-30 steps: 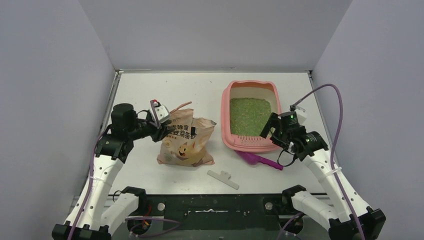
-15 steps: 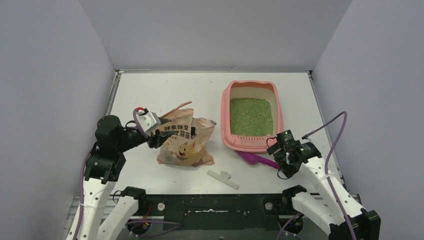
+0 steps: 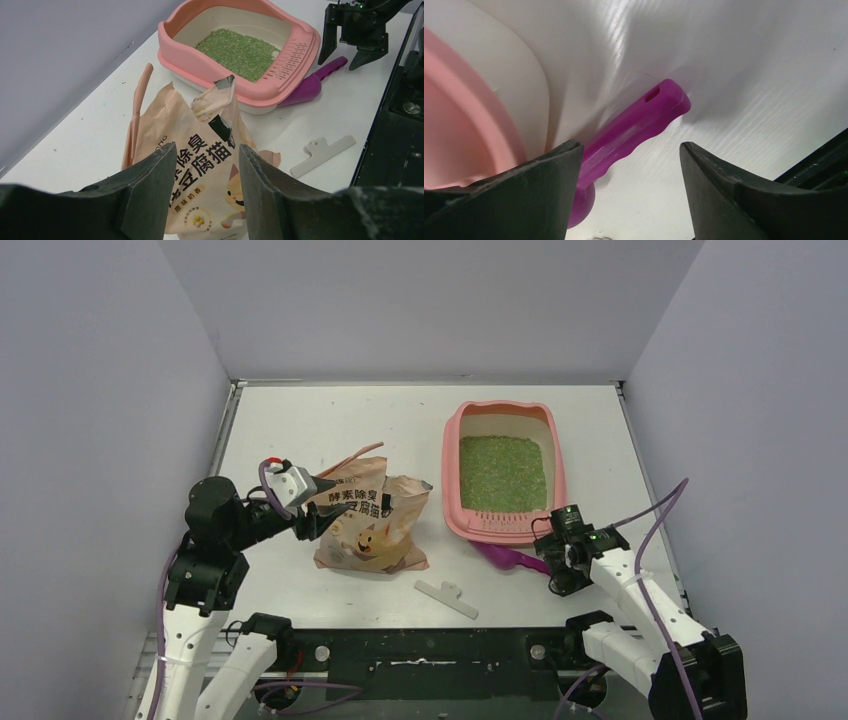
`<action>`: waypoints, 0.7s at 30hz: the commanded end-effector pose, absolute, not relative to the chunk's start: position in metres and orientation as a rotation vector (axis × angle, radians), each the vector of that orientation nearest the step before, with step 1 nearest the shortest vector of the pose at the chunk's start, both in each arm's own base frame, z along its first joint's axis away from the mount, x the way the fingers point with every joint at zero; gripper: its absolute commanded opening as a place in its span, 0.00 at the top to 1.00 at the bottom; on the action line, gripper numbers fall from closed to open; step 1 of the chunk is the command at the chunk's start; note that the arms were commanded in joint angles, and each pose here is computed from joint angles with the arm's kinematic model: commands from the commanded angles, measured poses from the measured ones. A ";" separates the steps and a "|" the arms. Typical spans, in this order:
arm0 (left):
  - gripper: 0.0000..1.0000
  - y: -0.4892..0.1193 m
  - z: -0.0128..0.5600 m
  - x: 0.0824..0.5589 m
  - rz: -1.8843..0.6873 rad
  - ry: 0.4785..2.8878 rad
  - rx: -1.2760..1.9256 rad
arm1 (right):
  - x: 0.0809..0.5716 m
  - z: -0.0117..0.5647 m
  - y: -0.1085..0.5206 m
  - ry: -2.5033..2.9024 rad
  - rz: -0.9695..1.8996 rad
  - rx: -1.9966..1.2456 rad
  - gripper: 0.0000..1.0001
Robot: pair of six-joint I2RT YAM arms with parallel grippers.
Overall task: Fill the litter box with clean litter
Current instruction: Pick up the spatula from the center of the board.
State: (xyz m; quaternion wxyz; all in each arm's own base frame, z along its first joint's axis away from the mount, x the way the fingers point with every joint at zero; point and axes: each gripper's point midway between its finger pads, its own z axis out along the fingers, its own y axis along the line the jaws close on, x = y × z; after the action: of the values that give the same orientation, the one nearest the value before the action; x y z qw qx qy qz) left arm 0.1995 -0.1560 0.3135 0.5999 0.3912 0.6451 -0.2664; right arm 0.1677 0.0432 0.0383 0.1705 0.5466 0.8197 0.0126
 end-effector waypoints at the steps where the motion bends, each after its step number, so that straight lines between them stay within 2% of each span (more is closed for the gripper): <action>1: 0.54 -0.160 0.323 0.197 -0.634 1.460 0.918 | 0.175 0.030 0.043 2.232 0.082 1.644 0.30; 10: 0.54 -0.159 0.320 0.194 -0.631 1.470 0.926 | 0.166 0.019 0.036 2.239 0.014 1.664 0.37; 17: 0.54 -0.158 0.319 0.192 -0.631 1.475 0.929 | 0.160 0.015 0.034 2.262 -0.020 1.652 0.51; 21: 0.54 -0.157 0.319 0.189 -0.625 1.475 0.929 | 0.156 0.013 0.033 2.273 -0.030 1.644 0.62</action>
State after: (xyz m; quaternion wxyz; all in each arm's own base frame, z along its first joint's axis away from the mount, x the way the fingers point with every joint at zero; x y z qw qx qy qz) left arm 0.1954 -0.1555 0.3076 0.5888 0.3895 0.6545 -0.2707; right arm 0.1556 0.0406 0.0152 0.1544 0.5759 0.8028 0.0037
